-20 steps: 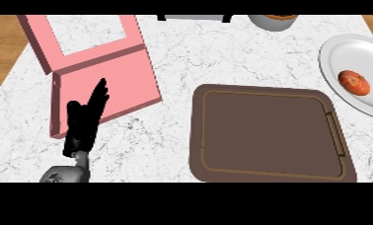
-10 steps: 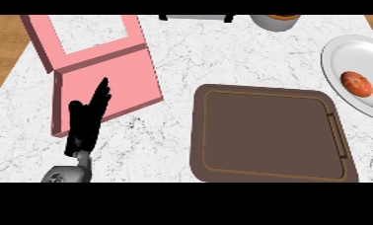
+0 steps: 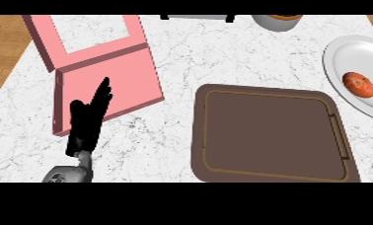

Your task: Pick the squash from the tray and place it in the plate

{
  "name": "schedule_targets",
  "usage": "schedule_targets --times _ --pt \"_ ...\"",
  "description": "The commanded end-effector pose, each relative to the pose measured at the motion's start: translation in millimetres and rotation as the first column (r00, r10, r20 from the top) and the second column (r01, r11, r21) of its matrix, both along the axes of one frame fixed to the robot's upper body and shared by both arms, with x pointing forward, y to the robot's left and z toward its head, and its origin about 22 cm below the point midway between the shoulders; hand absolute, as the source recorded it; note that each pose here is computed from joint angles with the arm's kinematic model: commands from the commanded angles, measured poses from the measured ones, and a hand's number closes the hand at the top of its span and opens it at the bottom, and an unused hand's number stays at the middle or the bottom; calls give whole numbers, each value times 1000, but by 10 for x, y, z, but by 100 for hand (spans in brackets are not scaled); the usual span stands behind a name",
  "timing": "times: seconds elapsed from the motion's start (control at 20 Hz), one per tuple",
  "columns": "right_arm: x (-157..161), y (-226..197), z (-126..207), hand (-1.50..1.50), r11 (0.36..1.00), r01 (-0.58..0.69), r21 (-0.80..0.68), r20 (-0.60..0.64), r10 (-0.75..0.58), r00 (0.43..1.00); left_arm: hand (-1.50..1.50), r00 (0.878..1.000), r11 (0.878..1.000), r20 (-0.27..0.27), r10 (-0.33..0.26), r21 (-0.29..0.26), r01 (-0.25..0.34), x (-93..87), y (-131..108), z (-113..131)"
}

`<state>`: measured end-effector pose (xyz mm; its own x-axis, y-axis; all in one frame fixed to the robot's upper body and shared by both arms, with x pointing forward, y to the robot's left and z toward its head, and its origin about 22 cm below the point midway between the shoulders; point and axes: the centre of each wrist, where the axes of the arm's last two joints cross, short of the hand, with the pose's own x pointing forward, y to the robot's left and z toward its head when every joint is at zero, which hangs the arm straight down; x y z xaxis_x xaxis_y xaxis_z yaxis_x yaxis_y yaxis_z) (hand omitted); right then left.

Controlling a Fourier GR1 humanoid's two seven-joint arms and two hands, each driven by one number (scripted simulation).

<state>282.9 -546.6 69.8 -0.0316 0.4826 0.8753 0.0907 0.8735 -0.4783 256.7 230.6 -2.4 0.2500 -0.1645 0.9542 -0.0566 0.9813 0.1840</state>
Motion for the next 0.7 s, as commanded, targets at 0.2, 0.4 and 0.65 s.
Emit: schedule_targets --times 0.2,0.4,0.65 --pt "-139 -111 11 -150 1000 -29 6 23 29 999 0 1000 1000 3 14 0 -14 -1 3 -95" --pt "-164 -169 96 -150 1000 8 18 33 -9 999 0 1000 1000 4 -2 3 2 14 -74 -96" --pt "-259 -214 47 -150 998 53 22 78 -54 995 0 1000 1000 15 2 -14 -2 -29 8 -58"
